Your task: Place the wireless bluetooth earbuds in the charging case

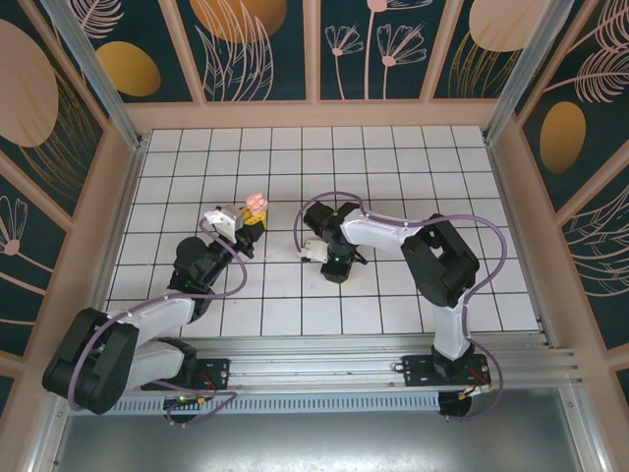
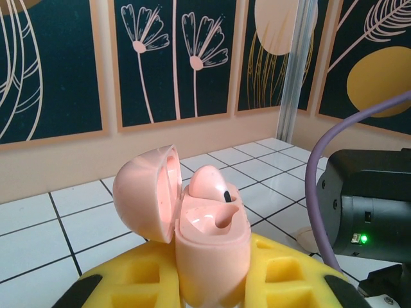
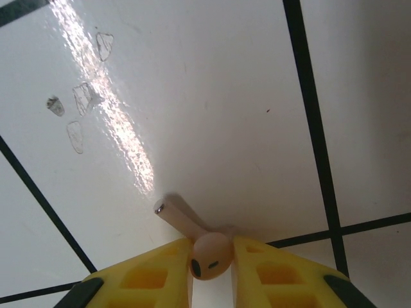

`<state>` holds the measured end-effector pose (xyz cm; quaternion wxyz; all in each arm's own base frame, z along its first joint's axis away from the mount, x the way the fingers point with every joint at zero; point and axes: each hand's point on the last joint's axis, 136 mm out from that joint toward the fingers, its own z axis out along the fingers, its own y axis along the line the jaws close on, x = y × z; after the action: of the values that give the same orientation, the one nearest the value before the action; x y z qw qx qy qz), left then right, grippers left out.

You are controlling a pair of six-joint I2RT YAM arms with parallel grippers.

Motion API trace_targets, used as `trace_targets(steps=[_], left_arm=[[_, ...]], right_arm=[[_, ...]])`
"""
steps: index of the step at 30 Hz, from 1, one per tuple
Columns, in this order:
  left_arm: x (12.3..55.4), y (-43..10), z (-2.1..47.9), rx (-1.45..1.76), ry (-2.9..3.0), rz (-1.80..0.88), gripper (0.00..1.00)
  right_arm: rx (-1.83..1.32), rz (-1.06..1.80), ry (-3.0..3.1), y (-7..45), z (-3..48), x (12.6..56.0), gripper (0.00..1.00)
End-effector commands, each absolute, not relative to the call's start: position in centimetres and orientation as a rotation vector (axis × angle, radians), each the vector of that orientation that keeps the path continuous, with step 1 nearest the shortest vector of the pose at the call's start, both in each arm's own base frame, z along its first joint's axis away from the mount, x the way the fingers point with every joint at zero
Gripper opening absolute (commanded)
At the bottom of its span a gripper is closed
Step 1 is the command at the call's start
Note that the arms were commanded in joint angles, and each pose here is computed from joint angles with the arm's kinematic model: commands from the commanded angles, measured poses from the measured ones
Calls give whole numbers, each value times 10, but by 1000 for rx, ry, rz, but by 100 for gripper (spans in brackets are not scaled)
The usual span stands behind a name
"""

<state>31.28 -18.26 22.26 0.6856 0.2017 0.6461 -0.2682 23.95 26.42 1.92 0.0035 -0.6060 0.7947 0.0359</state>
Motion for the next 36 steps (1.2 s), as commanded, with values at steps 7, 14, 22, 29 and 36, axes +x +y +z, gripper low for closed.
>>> trace_targets(steps=[7, 14, 22, 29, 36], left_arm=[[314, -179, 232, 457, 1413, -567, 7], [313, -181, 234, 467, 1404, -571, 7], [314, -184, 235, 479, 1395, -586, 7], [313, -185, 237, 482, 1389, -597, 7], [313, -186, 237, 483, 1387, -598, 7]], right_arm=[[-1858, 78, 2499, 274, 32, 248, 36], [-1460, 238, 2594, 288, 92, 261, 40], [-400, 470, 2896, 289, 130, 277, 38], [322, 702, 2910, 284, 119, 261, 38], [425, 585, 3034, 277, 76, 232, 38]])
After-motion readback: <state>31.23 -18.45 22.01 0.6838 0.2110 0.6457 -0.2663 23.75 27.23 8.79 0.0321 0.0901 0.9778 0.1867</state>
